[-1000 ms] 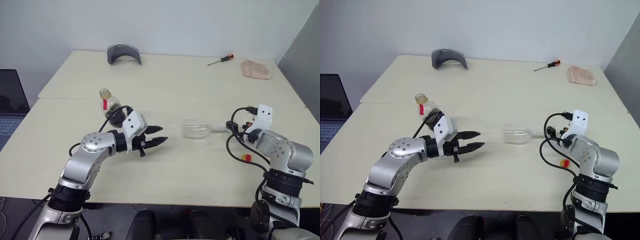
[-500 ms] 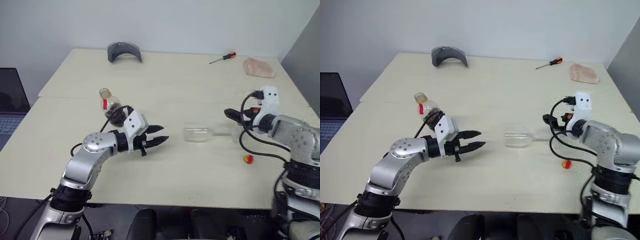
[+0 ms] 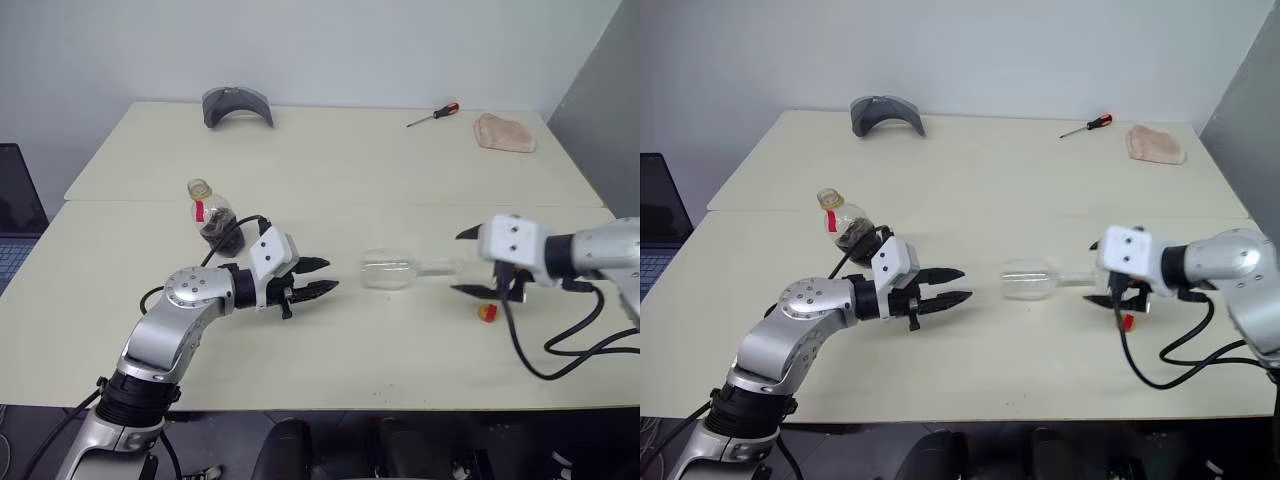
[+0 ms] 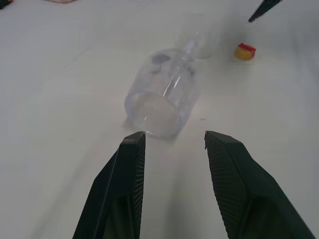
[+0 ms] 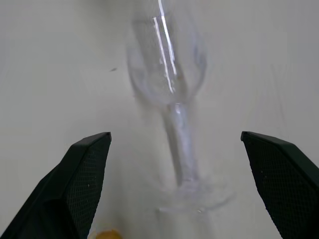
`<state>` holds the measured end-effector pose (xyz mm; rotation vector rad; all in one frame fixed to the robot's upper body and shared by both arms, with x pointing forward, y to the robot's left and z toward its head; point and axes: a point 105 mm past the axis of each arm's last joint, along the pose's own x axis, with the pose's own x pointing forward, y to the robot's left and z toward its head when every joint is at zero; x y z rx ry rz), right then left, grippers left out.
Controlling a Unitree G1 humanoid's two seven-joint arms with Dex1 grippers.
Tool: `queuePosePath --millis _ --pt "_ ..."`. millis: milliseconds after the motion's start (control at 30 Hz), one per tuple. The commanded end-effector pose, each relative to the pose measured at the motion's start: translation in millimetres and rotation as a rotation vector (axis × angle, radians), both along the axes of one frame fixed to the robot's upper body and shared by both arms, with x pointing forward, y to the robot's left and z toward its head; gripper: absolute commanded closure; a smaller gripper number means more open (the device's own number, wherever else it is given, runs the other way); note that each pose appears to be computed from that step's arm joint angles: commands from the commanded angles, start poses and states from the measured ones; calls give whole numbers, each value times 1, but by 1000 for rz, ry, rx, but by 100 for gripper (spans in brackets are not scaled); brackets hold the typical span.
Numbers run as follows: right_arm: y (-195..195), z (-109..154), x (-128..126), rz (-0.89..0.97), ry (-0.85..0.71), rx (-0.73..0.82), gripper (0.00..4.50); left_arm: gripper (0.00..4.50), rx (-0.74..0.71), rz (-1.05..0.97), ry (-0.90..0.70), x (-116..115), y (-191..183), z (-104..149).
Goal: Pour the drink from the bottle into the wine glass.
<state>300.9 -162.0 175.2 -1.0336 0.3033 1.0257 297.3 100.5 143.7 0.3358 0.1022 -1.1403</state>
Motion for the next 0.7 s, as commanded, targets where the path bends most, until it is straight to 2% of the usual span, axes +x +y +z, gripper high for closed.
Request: queuePosePath --millis 33,167,400,600,700 --pt "11 -4 7 -37 -57 -57 6 252 4 -23 -40 -4 -5 7" --pt "12 -9 16 -91 -106 -100 6 252 4 -21 -39 -4 -6 6" --pt "16 0 26 -158 -200 -181 6 252 9 -13 -40 -2 -6 4" --pt "27 -1 17 -164 -216 -193 6 252 11 -4 -44 1 -7 3" --pt "35 -15 8 -173 -197 -188 6 252 11 -1 -43 2 -8 1"
